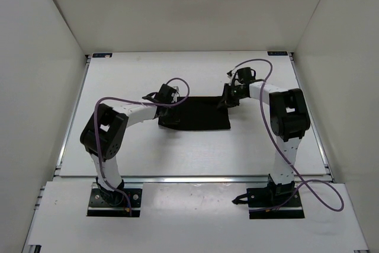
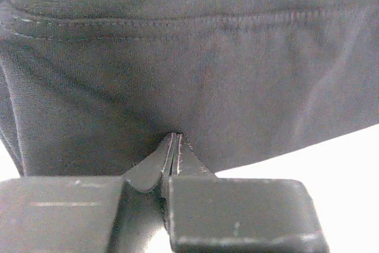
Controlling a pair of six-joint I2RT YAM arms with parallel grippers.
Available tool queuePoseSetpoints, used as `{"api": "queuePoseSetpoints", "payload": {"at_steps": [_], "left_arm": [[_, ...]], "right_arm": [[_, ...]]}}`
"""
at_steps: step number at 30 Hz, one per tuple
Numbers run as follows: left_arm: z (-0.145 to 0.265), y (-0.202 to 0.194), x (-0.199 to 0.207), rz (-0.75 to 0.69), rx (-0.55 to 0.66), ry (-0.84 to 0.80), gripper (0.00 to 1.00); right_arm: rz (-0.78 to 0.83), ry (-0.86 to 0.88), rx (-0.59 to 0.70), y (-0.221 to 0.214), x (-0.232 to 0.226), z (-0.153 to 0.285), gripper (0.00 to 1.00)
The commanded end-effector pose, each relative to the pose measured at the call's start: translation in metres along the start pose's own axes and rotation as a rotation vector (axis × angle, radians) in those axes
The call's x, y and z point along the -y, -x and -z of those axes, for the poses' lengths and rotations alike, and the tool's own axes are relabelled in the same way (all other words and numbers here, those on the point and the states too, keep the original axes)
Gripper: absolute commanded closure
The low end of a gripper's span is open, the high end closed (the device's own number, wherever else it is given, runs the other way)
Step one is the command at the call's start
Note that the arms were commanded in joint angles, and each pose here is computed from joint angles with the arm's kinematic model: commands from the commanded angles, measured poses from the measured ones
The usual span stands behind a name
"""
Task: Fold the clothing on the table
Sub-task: Fold the skirt
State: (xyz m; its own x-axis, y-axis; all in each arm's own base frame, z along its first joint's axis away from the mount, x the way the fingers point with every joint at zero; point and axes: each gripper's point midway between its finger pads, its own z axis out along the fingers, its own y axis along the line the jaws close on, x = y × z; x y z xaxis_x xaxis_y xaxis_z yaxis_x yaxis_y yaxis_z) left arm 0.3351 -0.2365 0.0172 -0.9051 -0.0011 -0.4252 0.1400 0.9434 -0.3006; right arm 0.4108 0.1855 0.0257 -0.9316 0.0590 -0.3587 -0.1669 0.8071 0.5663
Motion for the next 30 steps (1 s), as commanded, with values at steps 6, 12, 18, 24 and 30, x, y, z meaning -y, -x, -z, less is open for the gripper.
{"api": "queuePoseSetpoints", "payload": {"at_steps": [6, 12, 18, 24, 30], "left_arm": [[0.033, -0.005, -0.017, 0.037, 0.014, -0.008, 0.95], [0.064, 0.040, -0.003, 0.028, 0.132, -0.077, 0.84], [0.074, 0.054, -0.021, 0.047, 0.222, -0.057, 0.64], [0.063, 0.044, -0.036, 0.009, 0.185, 0.027, 0.52], [0.053, 0.034, -0.047, 0.013, 0.142, 0.067, 0.49]], "right_arm": [[0.050, 0.011, 0.073, 0.039, -0.002, 0.027, 1.00], [0.088, 0.009, 0.147, 0.040, -0.017, 0.067, 0.58], [0.072, -0.017, 0.096, 0.008, -0.008, 0.062, 0.41], [0.073, -0.063, 0.000, -0.025, -0.002, 0.039, 0.40], [0.064, -0.088, -0.017, -0.036, 0.004, 0.027, 0.36]]}}
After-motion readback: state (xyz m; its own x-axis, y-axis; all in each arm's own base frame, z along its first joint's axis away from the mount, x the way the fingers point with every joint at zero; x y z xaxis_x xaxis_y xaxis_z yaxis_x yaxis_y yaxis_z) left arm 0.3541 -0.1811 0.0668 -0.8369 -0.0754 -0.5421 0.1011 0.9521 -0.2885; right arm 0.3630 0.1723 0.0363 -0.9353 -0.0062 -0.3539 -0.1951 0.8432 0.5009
